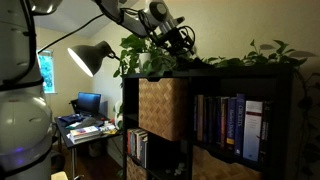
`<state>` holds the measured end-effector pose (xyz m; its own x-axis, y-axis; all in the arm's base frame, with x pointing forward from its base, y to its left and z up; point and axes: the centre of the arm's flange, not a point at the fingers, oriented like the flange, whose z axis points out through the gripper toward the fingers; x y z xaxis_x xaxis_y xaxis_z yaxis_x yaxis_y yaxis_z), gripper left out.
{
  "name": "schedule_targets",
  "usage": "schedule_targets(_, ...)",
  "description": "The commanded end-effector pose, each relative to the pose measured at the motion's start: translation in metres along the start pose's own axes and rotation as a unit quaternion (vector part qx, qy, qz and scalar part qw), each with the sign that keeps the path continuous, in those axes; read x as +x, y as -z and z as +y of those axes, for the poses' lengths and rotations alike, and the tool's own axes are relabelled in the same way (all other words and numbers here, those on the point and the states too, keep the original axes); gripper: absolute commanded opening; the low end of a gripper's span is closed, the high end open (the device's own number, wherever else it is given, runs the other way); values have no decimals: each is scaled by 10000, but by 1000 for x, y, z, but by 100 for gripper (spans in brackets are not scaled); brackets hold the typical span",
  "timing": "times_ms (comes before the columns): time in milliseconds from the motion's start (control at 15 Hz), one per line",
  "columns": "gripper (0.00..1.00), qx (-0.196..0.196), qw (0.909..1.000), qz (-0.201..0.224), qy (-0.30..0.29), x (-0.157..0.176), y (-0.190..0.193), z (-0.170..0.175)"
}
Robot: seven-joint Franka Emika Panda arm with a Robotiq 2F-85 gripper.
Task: Partially pull out the basket from the shelf, remove socks from it and put them on top of the shelf, and then push the basket back into the shelf
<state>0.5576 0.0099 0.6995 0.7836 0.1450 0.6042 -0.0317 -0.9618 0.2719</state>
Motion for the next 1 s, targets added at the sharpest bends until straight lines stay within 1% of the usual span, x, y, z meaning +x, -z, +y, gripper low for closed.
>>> schedule_targets(0,100,147,9995,-242,106,-4,31,-2)
schedule_targets(333,100,310,9971,-636,273,-27,53,-22)
schedule_targets(600,100,497,9950,-807,312,-44,66,-36)
schedule_targets(933,100,726,9911,-1081,259,-74,69,-47)
